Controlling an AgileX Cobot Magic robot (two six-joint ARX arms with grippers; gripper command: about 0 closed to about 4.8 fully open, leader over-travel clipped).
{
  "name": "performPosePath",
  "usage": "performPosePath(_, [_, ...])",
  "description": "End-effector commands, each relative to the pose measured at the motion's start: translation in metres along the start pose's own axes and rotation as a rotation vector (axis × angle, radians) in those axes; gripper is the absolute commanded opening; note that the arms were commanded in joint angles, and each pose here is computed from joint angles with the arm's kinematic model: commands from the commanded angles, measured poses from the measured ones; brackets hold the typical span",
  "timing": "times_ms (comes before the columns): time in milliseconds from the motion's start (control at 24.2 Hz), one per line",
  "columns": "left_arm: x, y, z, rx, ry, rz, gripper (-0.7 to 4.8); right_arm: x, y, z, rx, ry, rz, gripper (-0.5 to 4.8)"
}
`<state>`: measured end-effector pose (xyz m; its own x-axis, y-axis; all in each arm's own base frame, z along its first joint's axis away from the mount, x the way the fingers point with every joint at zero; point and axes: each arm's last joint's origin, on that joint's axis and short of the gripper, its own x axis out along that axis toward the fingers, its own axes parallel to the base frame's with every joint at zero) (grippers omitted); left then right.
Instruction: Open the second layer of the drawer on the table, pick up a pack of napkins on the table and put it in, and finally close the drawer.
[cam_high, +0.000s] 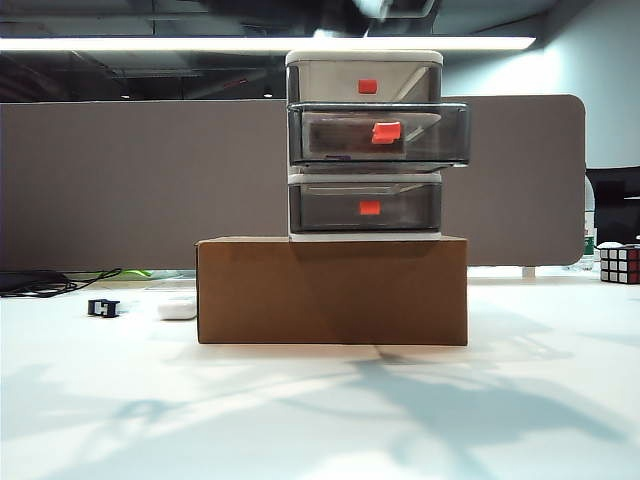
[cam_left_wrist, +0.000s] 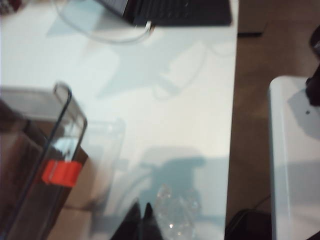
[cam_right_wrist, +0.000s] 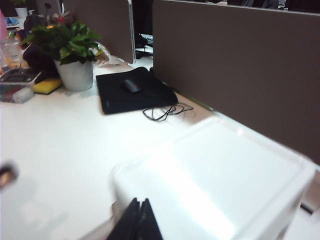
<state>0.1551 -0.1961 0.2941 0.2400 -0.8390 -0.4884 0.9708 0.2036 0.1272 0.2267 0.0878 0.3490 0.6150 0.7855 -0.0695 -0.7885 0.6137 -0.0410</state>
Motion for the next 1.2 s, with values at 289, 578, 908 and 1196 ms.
performPosePath(289, [0.031,0.026,-0.017,-0.009,0.007,0.185,-0.06,0.068,-0.044,0.014,0.085,0.104,0.066,-0.05])
performPosePath(578, [0.050,0.041,-0.026,-0.015,0.023,0.304,-0.06,0.081,-0.051,-0.010,0.149,0.223,0.075,-0.05])
performPosePath(908, [0.049,0.049,-0.021,-0.003,0.015,0.507,-0.06,0.079,-0.050,-0.018,0.125,0.299,0.041,-0.05])
performPosePath(1196, [0.046,0.053,-0.020,-0.012,0.038,0.661,-0.06,0.079,-0.050,-0.018,0.126,0.299,0.041,-0.05])
